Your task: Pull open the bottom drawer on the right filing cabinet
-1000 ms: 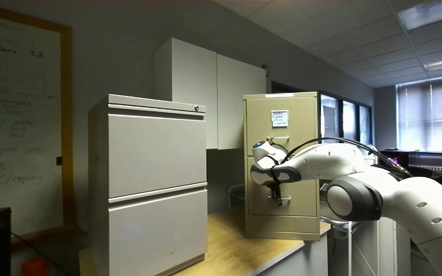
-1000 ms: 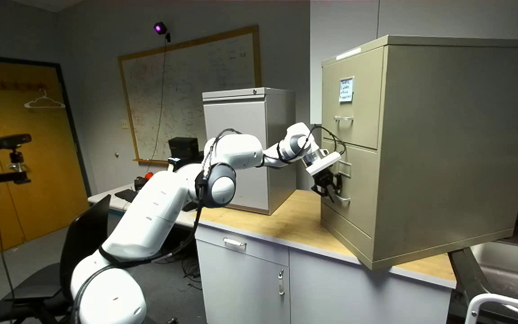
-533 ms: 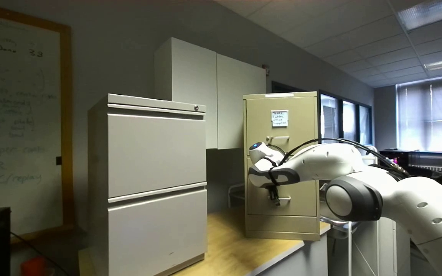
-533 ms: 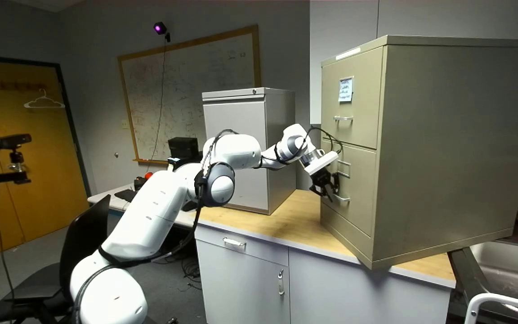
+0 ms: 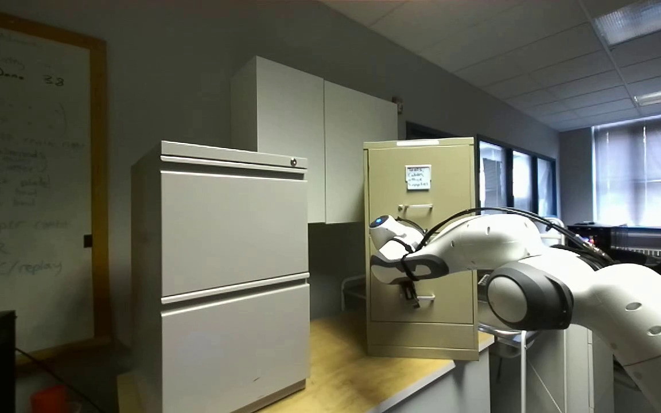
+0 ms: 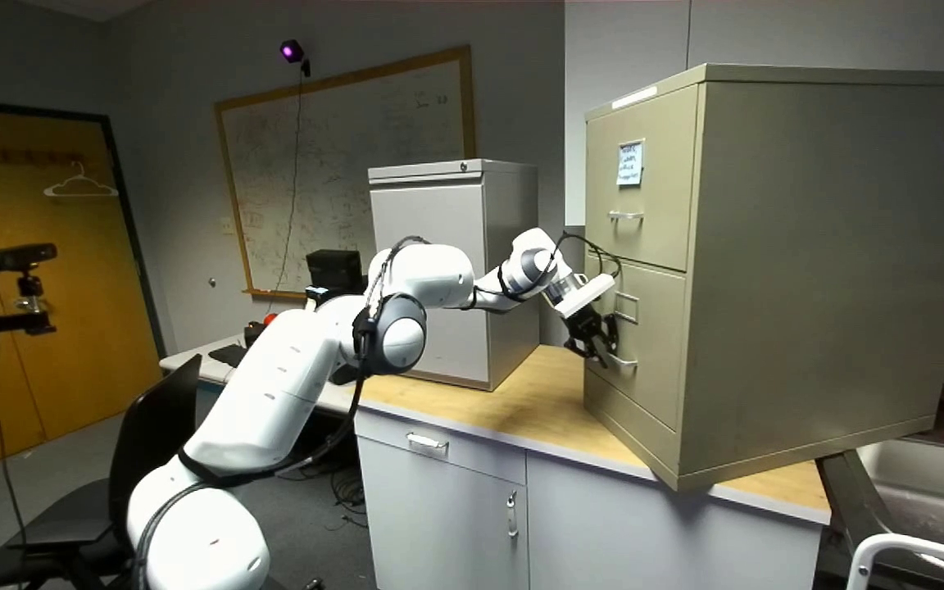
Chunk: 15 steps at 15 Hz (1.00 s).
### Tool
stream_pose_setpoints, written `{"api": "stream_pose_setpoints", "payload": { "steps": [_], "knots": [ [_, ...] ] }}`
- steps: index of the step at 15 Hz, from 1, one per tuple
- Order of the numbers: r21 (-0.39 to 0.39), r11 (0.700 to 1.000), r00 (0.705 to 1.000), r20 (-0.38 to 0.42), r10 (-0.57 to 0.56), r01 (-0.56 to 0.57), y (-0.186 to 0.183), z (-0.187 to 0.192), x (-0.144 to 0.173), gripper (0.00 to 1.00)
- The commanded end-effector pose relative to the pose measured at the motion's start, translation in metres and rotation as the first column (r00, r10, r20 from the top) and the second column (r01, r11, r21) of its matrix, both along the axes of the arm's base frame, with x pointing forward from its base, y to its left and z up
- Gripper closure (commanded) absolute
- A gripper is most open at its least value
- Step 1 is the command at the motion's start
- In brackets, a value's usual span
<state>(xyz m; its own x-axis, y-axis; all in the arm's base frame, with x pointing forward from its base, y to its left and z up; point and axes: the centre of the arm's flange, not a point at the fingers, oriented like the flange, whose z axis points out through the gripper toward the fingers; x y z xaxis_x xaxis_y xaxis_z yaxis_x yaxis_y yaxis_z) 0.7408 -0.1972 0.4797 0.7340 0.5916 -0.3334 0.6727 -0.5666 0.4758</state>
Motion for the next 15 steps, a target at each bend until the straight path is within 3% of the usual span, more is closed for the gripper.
{"api": "stream_pose_setpoints", "payload": {
  "steps": [1, 8, 15],
  "knots": [
    [0.076, 0.994, 0.991, -0.103, 0.086, -0.078, 0.064, -0.038, -0.017, 0.93],
    [-0.016, 0.98, 0.968, -0.164, 0.191, -0.196, 0.067, -0.046, -0.033, 0.93],
    [-0.05, 0.956, 0.934, -0.237, 0.269, -0.288, 0.08, -0.042, -0.057, 0.93]
  ]
}}
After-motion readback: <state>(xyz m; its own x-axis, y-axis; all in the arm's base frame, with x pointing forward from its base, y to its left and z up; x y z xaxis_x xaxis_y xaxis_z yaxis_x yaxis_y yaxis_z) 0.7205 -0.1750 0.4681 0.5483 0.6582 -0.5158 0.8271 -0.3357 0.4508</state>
